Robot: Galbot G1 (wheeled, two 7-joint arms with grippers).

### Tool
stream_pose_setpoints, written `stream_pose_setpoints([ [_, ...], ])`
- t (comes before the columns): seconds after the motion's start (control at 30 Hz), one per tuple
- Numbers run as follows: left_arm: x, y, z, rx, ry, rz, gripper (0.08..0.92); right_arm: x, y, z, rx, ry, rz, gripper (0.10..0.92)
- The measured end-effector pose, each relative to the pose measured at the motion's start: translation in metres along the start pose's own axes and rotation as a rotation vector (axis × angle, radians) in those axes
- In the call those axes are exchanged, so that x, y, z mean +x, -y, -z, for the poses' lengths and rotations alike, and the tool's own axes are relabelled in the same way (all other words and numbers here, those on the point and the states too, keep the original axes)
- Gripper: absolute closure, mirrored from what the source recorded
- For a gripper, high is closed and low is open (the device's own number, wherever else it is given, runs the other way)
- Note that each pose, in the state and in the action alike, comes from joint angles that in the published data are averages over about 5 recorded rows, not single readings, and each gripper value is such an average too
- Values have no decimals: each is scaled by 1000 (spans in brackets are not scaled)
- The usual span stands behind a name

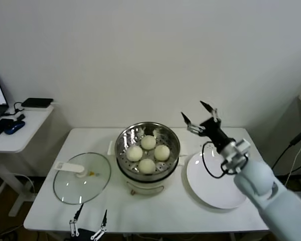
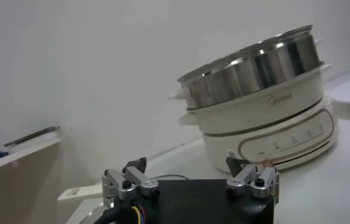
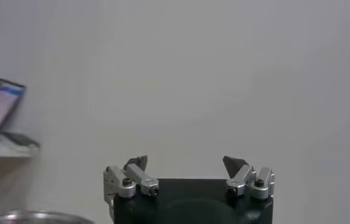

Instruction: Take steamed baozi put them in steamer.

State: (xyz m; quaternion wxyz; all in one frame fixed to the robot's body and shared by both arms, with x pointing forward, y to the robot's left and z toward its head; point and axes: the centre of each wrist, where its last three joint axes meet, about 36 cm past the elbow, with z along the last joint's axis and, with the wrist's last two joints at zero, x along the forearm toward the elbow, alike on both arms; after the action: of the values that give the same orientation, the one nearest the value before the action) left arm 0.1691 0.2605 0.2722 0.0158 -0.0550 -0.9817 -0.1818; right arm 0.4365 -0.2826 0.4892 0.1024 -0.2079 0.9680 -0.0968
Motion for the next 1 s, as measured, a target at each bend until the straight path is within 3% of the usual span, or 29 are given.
stream_pose_setpoints([
  [0.23,0,0,3,4,3,7,177,95,-51,-72,-139,-79,-183,200],
  [0.47,0,0,5,6,9,9,177,175,-101,-108,-202,-148,-307,200],
  [1.0,1,2,8,14,11,20,177,215,-136,-130,-204,-120,-416,200],
])
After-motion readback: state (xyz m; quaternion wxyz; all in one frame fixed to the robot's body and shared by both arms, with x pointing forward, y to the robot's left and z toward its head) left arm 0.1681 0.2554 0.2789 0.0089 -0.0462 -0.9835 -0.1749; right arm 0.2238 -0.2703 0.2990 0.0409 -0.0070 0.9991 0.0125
